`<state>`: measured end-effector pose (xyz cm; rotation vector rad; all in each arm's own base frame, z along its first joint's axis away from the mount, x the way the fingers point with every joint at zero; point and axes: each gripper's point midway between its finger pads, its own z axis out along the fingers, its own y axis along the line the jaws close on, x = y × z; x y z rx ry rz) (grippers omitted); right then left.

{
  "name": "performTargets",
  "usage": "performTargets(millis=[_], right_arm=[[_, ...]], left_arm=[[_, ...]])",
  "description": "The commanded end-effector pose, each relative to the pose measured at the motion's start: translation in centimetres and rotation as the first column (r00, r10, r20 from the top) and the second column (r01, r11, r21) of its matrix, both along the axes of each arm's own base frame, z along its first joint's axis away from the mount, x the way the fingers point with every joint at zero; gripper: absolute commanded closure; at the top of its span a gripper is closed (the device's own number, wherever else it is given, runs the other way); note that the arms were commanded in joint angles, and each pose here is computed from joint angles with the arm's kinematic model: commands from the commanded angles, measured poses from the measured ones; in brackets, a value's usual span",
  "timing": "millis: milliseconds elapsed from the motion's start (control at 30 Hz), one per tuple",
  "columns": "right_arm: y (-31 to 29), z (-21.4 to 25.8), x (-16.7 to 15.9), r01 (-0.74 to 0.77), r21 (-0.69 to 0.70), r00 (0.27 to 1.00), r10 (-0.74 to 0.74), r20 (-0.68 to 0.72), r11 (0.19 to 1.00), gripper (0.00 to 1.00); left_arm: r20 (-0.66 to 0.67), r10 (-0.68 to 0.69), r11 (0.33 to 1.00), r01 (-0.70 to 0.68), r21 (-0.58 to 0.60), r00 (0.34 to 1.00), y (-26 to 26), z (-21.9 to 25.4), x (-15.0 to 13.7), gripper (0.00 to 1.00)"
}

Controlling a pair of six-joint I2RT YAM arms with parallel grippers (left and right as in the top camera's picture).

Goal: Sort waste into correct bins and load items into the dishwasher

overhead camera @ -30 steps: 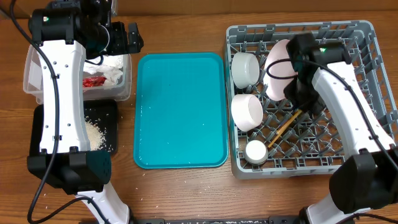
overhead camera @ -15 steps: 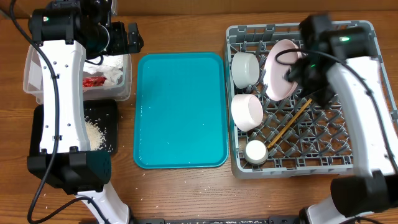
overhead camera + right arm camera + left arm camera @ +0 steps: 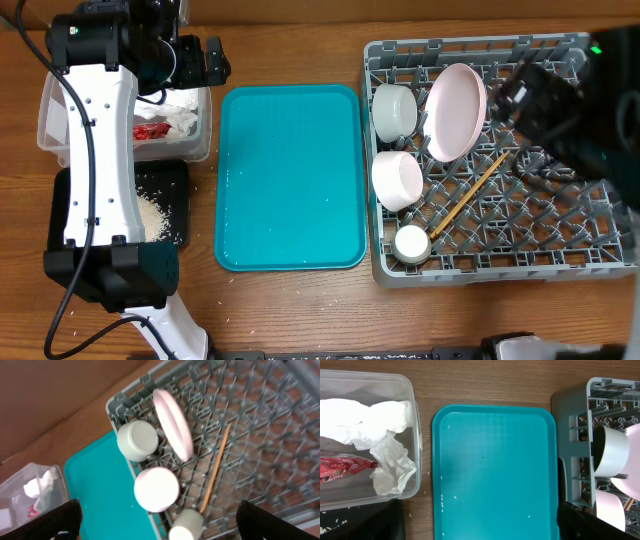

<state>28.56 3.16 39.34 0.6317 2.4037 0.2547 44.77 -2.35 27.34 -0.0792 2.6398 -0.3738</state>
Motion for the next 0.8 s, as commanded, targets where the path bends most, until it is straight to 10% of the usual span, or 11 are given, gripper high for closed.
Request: performTargets(millis=[0, 267, 767], right_arm=[[-2.5, 3.1, -3.2, 0.001, -0.131, 0.989, 0.018, 0.147, 0.991, 0.0], [-4.1, 1.1, -3.2, -0.055, -0.242, 0.884, 0.16, 0.439, 0.969, 0.0], [-4.0, -18.3, -4.0, 0.016, -0.225, 0.672, 0.156, 0.724, 0.974, 0.0]], left_arm=[[0.018, -0.007, 1.0, 0.007, 0.003, 1.0, -0.3, 0.6, 0.1, 0.0], [0.018, -0.008, 1.0, 0.007, 0.003, 1.0, -0.3, 0.6, 0.1, 0.0], [0.018, -0.006, 1.0, 0.006, 0.003, 1.0, -0.2, 0.6, 0.1, 0.0]])
